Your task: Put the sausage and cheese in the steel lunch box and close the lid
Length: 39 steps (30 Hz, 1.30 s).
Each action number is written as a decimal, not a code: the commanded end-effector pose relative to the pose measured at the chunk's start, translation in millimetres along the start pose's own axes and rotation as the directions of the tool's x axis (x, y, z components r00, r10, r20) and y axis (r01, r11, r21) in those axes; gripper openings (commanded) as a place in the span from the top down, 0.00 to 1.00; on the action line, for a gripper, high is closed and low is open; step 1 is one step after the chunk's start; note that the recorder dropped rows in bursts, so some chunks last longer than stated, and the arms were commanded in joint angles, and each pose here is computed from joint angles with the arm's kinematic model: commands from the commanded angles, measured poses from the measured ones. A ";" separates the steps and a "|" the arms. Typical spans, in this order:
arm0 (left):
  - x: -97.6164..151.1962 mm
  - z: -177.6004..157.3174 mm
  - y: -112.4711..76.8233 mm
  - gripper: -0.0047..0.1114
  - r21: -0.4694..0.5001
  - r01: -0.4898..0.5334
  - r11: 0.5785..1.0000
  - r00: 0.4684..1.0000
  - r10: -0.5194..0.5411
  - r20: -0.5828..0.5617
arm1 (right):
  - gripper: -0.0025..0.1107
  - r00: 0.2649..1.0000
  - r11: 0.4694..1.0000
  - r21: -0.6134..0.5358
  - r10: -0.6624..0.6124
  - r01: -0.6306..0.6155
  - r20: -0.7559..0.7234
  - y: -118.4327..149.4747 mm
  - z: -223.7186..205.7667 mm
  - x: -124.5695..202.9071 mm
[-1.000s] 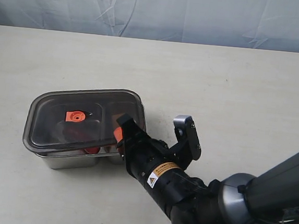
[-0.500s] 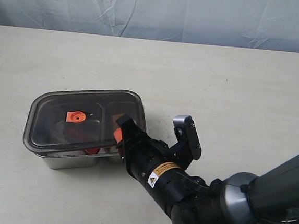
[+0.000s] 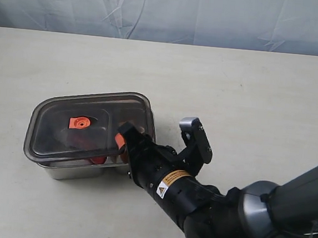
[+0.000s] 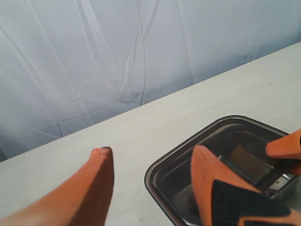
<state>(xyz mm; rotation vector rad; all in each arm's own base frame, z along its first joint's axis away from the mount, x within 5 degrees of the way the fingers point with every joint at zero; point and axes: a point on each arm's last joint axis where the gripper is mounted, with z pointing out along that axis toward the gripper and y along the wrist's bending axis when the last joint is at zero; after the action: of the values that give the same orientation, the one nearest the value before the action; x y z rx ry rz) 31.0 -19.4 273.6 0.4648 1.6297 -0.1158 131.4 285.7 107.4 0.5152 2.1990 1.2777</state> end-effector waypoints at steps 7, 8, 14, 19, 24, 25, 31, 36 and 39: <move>-2.9 -1.7 0.3 0.54 0.001 0.004 1.000 1.000 -0.004 0.025 | 0.59 0.993 0.986 0.154 -0.054 0.070 -0.106 -12.1 -7.5 5.6; -2.9 -1.7 0.3 0.54 0.001 0.004 1.000 1.000 -0.004 0.025 | 0.59 0.993 0.986 0.149 -0.055 0.070 -0.106 -10.9 -7.9 5.3; -2.9 -1.7 0.3 0.54 0.001 0.004 1.000 1.000 -0.004 0.025 | 0.59 0.996 0.994 0.093 -0.044 0.051 -0.077 0.8 -11.1 0.9; -2.9 -1.7 0.3 0.54 0.001 0.004 1.000 1.000 -0.004 0.025 | 0.59 0.996 0.995 0.070 -0.060 0.064 -0.060 4.6 -12.0 -1.4; -2.9 -1.7 0.3 0.54 0.001 0.004 1.000 1.000 -0.004 0.025 | 0.59 0.996 0.996 0.066 -0.062 0.066 -0.058 5.0 -11.9 -1.6; -2.9 -1.7 0.3 0.54 0.001 0.004 1.000 1.000 -0.004 0.025 | 0.59 0.996 0.996 0.065 -0.062 0.065 -0.057 5.4 -12.1 -1.7; -2.9 -1.7 0.3 0.54 0.001 0.004 1.000 1.000 -0.004 0.025 | 0.59 0.997 0.998 0.044 -0.052 0.055 -0.052 11.7 -15.0 -3.7; -2.9 -1.7 0.3 0.54 0.001 0.004 1.000 1.000 -0.004 0.025 | 0.59 0.997 0.997 0.020 -0.070 0.071 -0.038 18.9 -18.5 -7.0; -2.9 -1.7 0.3 0.54 0.001 0.004 1.000 1.000 -0.004 0.025 | 0.59 0.996 0.997 0.031 -0.072 0.074 -0.047 19.2 -19.7 -6.8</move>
<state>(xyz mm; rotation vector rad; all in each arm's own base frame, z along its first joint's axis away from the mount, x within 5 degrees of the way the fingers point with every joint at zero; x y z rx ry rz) 31.0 -19.4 273.6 0.4648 1.6297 -0.1158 125.8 279.9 131.8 0.4271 2.2539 1.2395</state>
